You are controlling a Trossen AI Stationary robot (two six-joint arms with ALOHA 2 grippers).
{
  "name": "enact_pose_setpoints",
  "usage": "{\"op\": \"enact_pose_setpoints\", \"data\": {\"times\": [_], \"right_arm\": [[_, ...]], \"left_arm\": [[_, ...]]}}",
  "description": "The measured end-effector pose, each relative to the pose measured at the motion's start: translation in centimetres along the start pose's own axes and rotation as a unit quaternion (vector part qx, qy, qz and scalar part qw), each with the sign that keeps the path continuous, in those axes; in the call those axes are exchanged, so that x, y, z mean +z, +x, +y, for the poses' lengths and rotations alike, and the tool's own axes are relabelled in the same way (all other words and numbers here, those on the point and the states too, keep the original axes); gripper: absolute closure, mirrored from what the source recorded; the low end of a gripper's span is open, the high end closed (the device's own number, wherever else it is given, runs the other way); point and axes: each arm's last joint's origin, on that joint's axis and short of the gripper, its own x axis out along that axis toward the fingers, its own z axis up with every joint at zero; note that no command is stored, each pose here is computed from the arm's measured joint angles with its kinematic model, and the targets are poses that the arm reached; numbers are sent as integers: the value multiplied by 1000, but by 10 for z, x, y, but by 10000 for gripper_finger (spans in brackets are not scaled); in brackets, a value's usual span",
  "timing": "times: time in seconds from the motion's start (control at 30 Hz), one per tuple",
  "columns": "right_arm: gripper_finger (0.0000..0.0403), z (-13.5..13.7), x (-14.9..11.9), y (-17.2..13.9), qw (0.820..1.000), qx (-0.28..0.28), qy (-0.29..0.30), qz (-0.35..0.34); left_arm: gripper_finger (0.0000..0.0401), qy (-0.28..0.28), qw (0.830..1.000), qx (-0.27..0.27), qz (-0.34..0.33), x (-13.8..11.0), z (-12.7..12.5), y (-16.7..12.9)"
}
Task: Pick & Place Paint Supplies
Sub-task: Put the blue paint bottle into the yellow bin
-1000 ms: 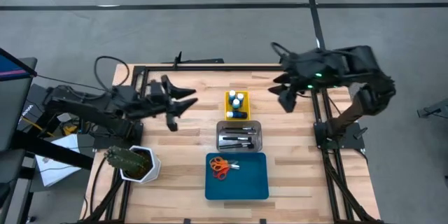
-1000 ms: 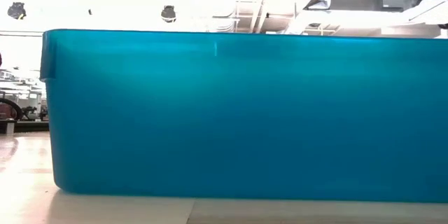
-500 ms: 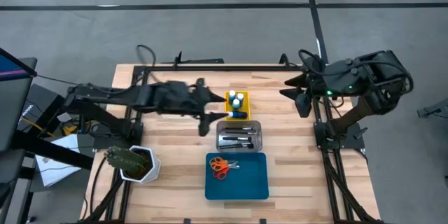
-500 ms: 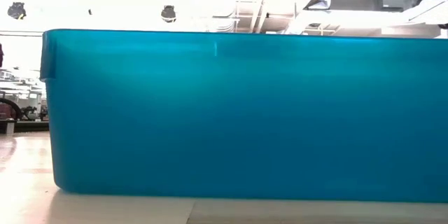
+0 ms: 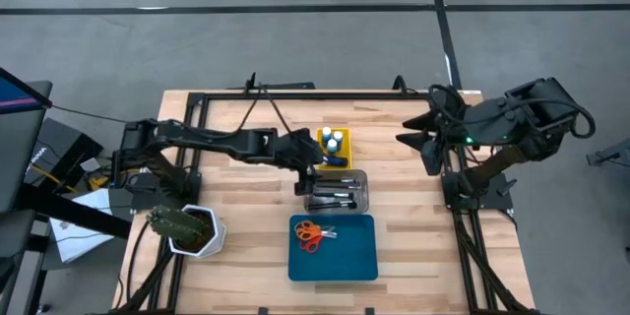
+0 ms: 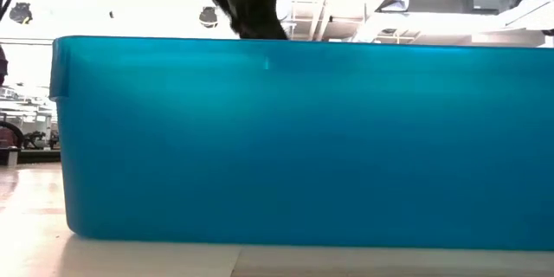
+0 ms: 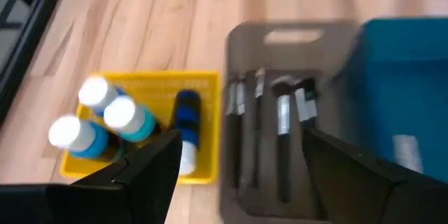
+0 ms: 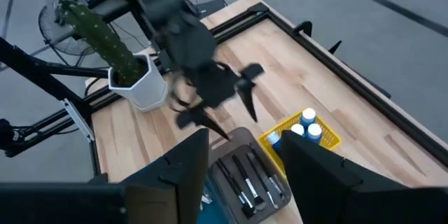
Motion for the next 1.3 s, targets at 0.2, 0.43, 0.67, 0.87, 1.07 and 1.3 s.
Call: {"op": "enact_pose_setpoints", "data": {"times": [0.2,0.43,0.67,0.87,1.07,1.3], "right_arm": [[228,3,-3,-3,1000,-2,2,-6],[228,4,-4,-4,1000,-5,5,-12],[228,3,-4,-6,1000,-4,5,-13],[228,-1,-3,-11,1000,0,14,-18],[228,-3,-3,-13,1000,1,17,-19],[228,-3,-3,-13,1000,1,17,-19]], "left_arm": [[132,-36,999,14,4,-24,20,27],[158,-64,998,-19,2,-41,40,39],[164,-62,997,-43,8,-48,39,57],[164,-61,998,-24,20,-51,37,63],[164,-67,997,-14,16,-51,44,63],[164,-94,995,-24,-2,-47,45,61]]}}
